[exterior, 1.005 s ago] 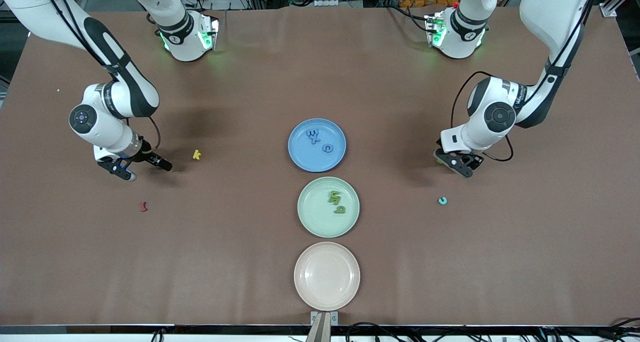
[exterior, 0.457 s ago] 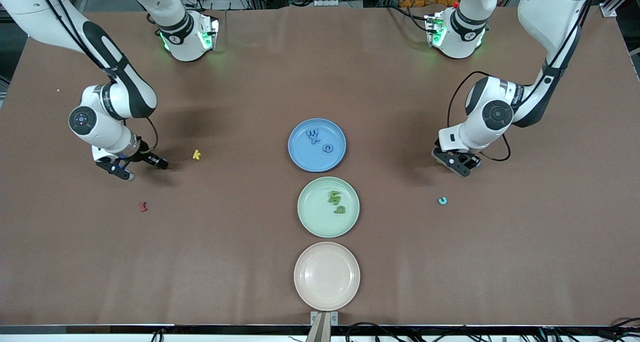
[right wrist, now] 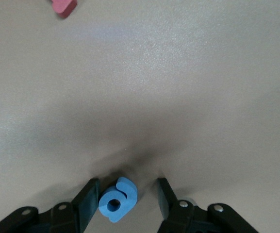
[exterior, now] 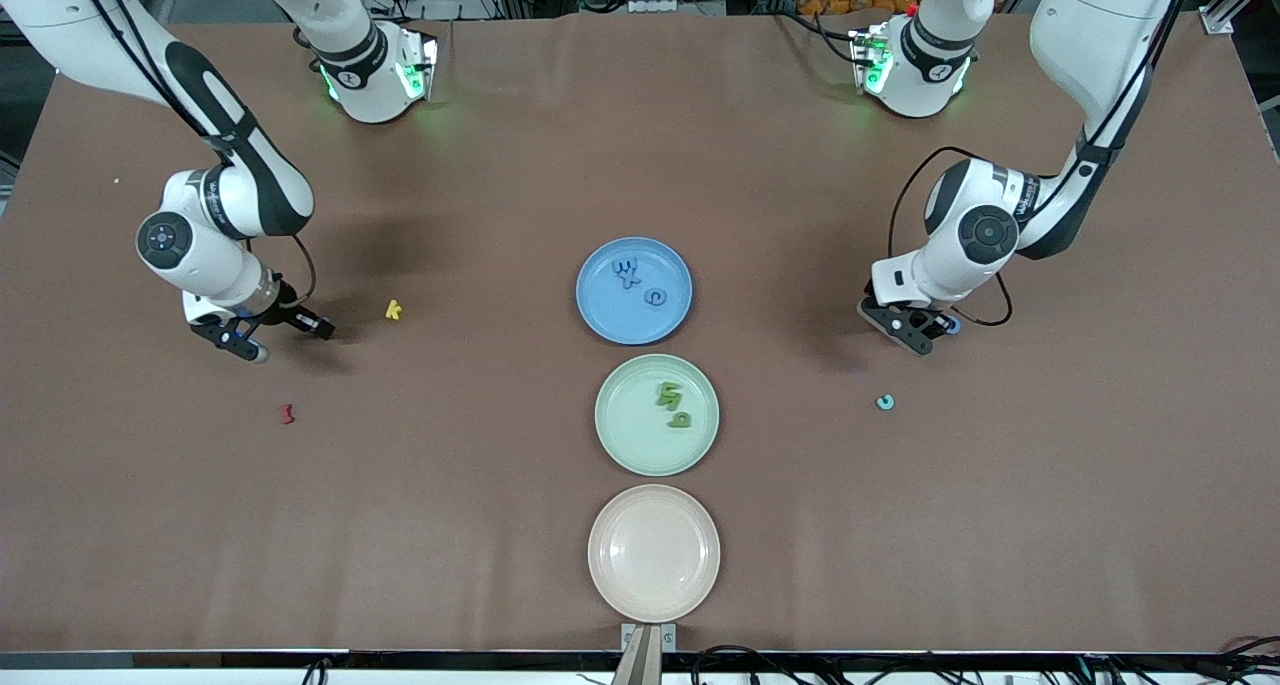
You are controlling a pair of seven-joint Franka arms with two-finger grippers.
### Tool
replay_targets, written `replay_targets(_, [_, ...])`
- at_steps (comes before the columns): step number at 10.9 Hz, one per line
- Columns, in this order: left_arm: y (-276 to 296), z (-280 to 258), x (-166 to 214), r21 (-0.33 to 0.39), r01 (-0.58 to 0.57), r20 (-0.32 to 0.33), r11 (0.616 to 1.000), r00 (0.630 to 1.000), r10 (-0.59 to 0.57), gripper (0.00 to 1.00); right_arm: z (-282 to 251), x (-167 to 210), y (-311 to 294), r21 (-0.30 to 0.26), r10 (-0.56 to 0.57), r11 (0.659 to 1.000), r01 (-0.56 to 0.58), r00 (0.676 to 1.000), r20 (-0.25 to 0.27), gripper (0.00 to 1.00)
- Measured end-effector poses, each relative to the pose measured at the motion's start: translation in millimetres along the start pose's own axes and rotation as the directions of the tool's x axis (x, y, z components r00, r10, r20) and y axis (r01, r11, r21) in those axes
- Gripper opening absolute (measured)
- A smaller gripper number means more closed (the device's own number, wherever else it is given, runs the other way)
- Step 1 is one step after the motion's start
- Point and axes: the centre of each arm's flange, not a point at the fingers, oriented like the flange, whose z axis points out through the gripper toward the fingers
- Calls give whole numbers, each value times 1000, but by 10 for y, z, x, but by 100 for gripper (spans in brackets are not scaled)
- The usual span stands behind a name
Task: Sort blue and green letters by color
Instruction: 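Grasp the green B with the left gripper while the right gripper grasps blue a, then drop the B on the green plate while the right gripper drops a on blue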
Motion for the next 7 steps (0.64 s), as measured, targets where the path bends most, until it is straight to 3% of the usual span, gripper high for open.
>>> replay_targets(1, [-12, -18, 11, 3, 1, -6, 1000, 1000, -1, 58, -2, 1, -1, 0, 0, 1000, 0, 1000, -1, 56])
replay_targets(3, [-22, -34, 25, 6, 1, -10, 1000, 1000, -1, 48, -4, 1, -1, 0, 0, 1000, 0, 1000, -1, 54])
replay_targets(4, [-28, -47, 38, 7, 1, -13, 1000, 1000, -1, 33, -4, 1, -2, 0, 0, 1000, 0, 1000, -1, 54])
replay_targets(5, [-33, -54, 46, 8, 1, -15, 1000, 1000, -1, 28, -4, 1, -3, 0, 0, 1000, 0, 1000, -1, 54])
replay_targets(7, [-46, -56, 68, 9, 2, -18, 1000, 1000, -2, 28, -12, 0, -9, 0, -1, 1000, 1, 1000, -3, 52])
